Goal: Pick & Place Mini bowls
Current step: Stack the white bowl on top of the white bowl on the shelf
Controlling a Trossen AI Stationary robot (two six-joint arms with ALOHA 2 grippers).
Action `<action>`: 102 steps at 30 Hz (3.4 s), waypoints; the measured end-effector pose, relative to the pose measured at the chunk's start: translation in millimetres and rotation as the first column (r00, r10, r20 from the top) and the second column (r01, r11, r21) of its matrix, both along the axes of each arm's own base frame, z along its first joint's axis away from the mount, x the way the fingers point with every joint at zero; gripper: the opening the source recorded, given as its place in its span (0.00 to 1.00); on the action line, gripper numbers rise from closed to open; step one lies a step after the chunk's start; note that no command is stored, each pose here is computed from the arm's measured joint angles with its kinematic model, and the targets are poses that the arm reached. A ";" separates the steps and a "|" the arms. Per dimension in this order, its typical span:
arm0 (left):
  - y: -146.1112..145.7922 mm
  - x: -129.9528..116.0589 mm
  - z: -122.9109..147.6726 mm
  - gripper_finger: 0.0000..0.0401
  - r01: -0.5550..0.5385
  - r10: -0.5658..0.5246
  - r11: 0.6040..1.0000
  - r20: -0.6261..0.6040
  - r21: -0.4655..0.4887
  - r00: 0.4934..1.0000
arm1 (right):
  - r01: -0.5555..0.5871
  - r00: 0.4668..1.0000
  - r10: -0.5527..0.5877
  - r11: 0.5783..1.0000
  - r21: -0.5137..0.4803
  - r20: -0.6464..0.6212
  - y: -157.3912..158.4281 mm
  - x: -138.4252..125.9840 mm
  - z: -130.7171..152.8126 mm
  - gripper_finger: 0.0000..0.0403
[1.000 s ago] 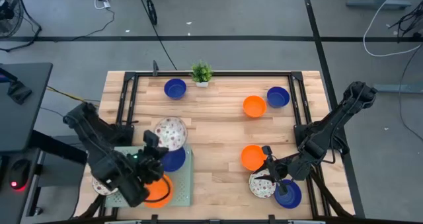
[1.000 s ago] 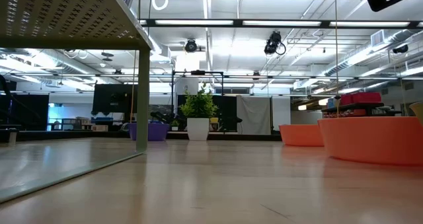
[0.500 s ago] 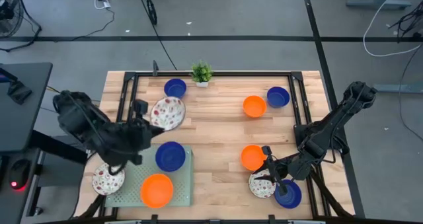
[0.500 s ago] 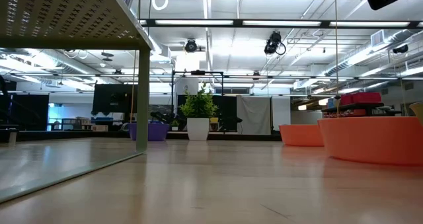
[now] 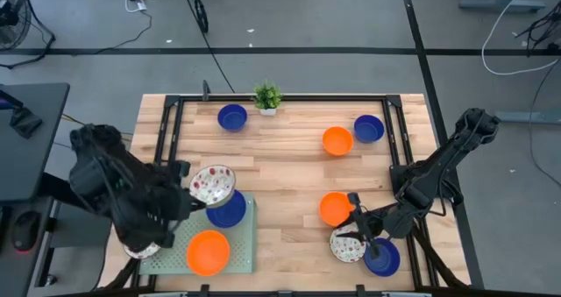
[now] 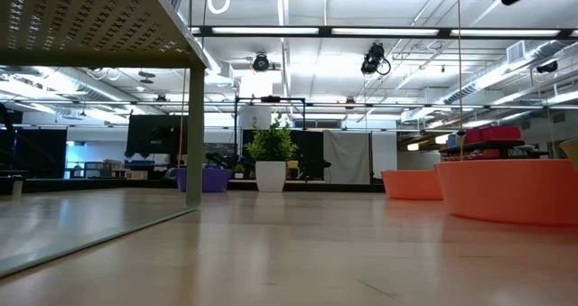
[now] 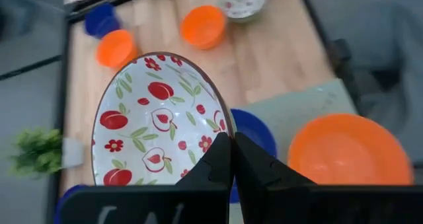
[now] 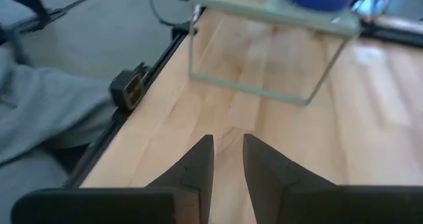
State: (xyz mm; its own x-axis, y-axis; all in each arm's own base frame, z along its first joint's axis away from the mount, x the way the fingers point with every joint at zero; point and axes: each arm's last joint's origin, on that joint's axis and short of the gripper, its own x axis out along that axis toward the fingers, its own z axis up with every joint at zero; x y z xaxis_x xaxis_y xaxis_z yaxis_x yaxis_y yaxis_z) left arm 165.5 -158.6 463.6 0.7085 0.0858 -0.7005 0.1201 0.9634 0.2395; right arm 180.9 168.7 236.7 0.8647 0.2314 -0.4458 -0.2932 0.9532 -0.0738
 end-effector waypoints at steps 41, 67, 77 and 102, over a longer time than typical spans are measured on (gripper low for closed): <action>26.4 140.2 -127.3 0.02 0.435 -0.445 0.893 0.079 0.115 0.892 | -0.213 0.964 0.251 0.926 -0.311 0.087 -63.1 101.6 48.4 0.52; 43.2 151.2 -100.3 0.17 0.186 -0.225 0.967 0.236 0.176 0.946 | -0.153 0.986 0.163 0.884 -0.442 -0.014 -45.7 95.4 32.1 0.01; 52.3 135.6 -69.2 0.35 -0.180 0.120 0.956 0.253 0.230 0.960 | -0.031 0.978 -0.066 0.895 -0.444 -0.200 -76.2 118.3 -11.7 0.01; 17.3 45.1 -37.0 0.06 -0.385 0.208 0.830 -0.417 -0.404 0.885 | -0.096 0.834 -0.214 0.851 -0.516 -0.508 -100.5 142.2 -80.0 0.09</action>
State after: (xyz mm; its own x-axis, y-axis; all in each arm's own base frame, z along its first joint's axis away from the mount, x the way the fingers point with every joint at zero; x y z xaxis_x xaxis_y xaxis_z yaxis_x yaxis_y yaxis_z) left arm 210.5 -141.3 426.6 0.4107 -0.1440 -0.9003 -0.2023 0.9485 -0.2439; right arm 323.1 68.2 156.7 0.4574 -0.2015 -0.8661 -0.3764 0.8386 -0.3939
